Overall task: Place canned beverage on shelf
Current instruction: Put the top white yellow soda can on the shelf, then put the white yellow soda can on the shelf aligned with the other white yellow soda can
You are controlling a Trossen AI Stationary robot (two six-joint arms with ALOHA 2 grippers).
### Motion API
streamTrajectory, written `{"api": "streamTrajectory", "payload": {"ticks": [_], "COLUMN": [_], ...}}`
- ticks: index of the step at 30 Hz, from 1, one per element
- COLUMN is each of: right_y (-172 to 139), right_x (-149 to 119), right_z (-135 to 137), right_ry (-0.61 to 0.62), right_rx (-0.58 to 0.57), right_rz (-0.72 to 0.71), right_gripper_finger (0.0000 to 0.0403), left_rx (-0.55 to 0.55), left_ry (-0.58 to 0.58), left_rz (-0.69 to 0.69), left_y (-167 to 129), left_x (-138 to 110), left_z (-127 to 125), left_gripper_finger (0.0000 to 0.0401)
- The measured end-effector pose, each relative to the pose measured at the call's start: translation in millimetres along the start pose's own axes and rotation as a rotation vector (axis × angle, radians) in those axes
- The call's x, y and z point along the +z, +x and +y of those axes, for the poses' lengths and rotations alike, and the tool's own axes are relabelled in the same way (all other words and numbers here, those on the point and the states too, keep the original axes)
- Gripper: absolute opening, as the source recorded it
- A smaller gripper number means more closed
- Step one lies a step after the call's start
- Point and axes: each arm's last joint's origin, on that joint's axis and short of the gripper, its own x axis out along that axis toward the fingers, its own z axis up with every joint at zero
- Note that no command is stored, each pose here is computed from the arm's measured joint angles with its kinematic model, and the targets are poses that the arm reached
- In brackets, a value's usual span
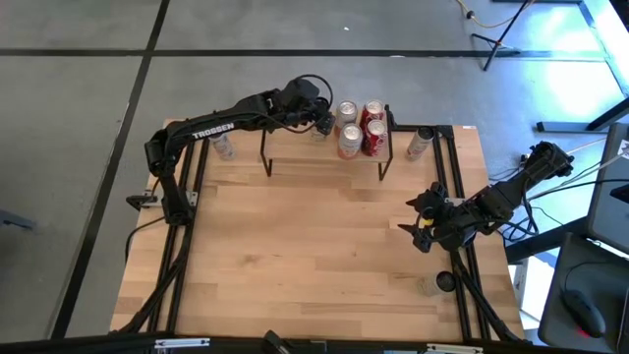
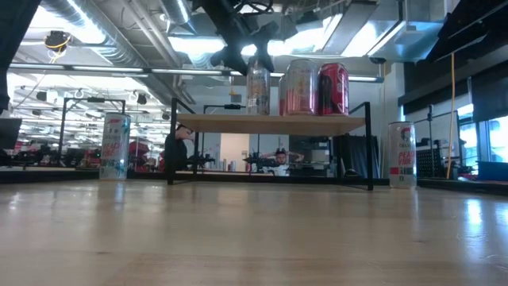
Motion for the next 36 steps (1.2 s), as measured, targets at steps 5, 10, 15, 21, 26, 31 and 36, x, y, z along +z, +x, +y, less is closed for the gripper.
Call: {"api": "streamTrajectory", "payload": {"ticks": [5, 10, 15, 21, 26, 31, 36], "right_y": [0, 0, 0, 0, -4, -19, -33], "right_x": [0, 0, 0, 0, 1, 15, 29], "right_z": [0, 0, 1, 4, 6, 8, 7], "right_ry": [0.000, 0.000, 0.004, 0.014, 0.028, -0.038, -0.057], "right_rx": [0.000, 0.001, 0.029, 0.089, 0.151, 0.221, 0.224], "right_rz": [0.000, 0.001, 0.025, 0.060, 0.124, 0.103, 0.020], "right_gripper_finger": [0.0325, 0.0325, 0.0325, 0.0325, 0.0325, 0.0325, 0.0325], "left_rx": [-0.002, -0.006, -0.035, -0.093, -0.163, -0.172, -0.197], "left_ry": [0.002, 0.006, 0.028, 0.067, 0.135, 0.208, 0.274], "left_rz": [-0.003, -0.015, -0.055, -0.144, -0.189, -0.210, -0.229], "left_y": [0, -3, -25, -70, -109, -144, -168], "left_x": [0, 2, 11, 24, 24, 18, 3], "left_z": [0, 0, 1, -3, -13, -19, -39], "left_gripper_finger": [0.0284, 0.0336, 0.0357, 0.0356, 0.0353, 0.0353, 0.0353]}}
